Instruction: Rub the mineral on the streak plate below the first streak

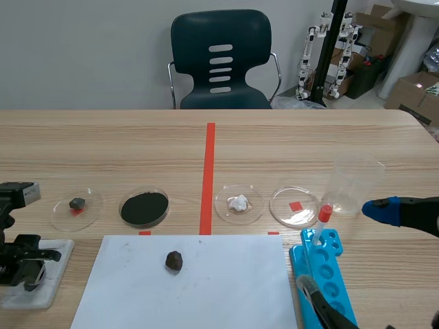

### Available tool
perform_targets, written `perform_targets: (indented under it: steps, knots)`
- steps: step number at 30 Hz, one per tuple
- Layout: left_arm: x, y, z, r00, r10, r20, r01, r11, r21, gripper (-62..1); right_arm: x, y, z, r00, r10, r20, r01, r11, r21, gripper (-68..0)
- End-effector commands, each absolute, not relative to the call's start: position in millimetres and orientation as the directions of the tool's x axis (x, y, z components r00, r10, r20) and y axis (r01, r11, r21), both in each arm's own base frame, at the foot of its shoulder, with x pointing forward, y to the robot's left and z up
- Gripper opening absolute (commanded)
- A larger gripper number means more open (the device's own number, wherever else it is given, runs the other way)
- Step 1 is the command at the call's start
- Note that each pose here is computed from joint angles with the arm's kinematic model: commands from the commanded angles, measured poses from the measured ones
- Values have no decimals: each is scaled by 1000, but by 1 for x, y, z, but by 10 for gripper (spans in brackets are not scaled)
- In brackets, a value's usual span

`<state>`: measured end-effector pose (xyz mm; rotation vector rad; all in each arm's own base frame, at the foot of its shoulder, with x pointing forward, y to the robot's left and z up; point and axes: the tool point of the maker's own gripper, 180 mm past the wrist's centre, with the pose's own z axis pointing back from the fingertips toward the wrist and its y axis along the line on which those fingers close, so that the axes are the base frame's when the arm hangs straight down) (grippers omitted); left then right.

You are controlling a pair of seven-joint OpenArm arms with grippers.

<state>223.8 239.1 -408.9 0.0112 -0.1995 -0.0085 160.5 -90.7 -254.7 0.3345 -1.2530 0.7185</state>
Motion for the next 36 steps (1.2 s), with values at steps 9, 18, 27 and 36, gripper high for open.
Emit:
perform_targets:
  steps: [9, 18, 27, 36]
  knots:
    - [216, 253, -411, 986, -2, 166, -10, 997, 75, -583, 164, -91, -249, 115, 298, 948, -649, 745, -155, -37]
    - [221, 216, -409, 981, 1, 194, 25, 991, -132, -583, 164, -91, -249, 115, 298, 948, -649, 745, -155, -37]
    - [222, 228, -410, 979, -4, 203, 17, 998, -62, -583, 164, -91, -249, 115, 298, 948, -649, 745, -155, -37]
    - [217, 262, -410, 984, 6, 175, -27, 993, 119, -583, 164, -91, -249, 115, 298, 948, -649, 745, -155, -37]
